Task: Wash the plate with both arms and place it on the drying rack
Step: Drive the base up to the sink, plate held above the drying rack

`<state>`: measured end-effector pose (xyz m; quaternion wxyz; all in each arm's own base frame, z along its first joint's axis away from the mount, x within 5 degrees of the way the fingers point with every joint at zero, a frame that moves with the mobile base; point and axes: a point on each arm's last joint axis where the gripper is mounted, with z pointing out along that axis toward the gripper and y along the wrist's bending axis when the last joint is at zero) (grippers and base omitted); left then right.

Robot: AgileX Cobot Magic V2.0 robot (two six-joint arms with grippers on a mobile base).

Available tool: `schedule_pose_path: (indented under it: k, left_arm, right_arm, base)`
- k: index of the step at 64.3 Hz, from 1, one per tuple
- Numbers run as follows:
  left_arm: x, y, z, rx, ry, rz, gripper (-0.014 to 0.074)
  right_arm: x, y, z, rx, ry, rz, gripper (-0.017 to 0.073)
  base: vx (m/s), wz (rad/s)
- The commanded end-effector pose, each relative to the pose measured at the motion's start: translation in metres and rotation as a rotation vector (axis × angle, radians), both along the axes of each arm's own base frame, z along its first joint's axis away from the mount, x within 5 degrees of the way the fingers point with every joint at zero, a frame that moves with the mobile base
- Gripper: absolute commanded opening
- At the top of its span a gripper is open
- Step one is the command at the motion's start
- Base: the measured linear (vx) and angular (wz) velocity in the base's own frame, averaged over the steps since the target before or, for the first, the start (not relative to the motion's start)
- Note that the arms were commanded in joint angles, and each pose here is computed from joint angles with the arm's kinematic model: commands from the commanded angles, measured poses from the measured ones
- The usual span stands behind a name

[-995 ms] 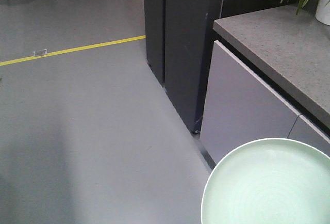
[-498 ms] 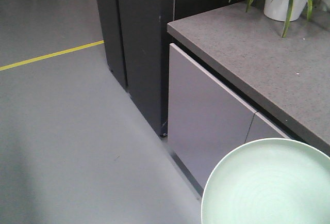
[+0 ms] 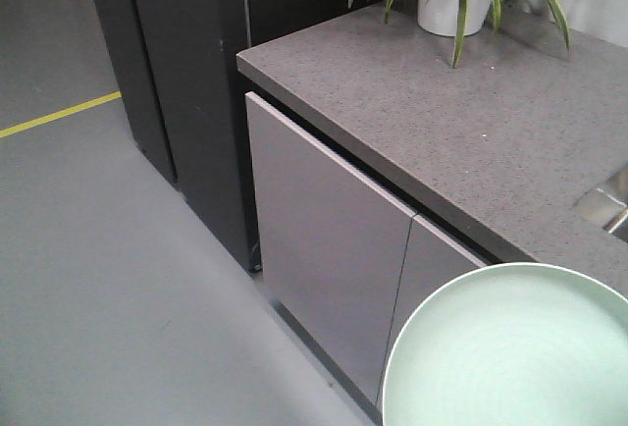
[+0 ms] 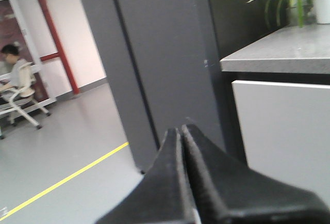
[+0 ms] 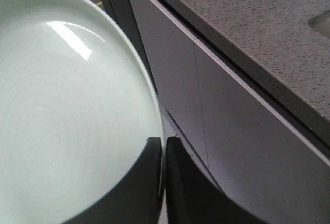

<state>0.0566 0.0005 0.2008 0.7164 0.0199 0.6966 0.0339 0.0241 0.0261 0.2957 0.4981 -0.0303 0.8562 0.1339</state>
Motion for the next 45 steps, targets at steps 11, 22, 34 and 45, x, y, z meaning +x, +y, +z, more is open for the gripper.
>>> schedule_pose_path:
  k: [11,22,34,45]
  left_arm:
    - [-0.0032,0.0019,0.0156,-0.009,-0.107,0.021,-0.0006]
    - [-0.0032,0.0019,0.0156,-0.009,-0.107,0.021,-0.0006]
    - [-0.0032,0.0019,0.0156,-0.009,-0.107,0.021,-0.0006]
    - [-0.0032,0.0019,0.0156,-0.009,-0.107,0.021,-0.0006]
  right_arm:
    - [0.0033,-0.0004,0.0123,0.020,-0.075,-0.018,-0.0001]
    - [0.0033,-0.0004,0.0123,0.020,-0.075,-0.018,-0.0001]
    - [0.0033,-0.0004,0.0123,0.020,-0.075,-0.018,-0.0001]
    - [0.0033,-0.0004,0.0123,0.020,-0.075,-0.018,-0.0001]
  base:
    - [0.07,-0.30]
    - [0.08,-0.35]
    - [0.09,-0.41]
    - [0.09,-0.42]
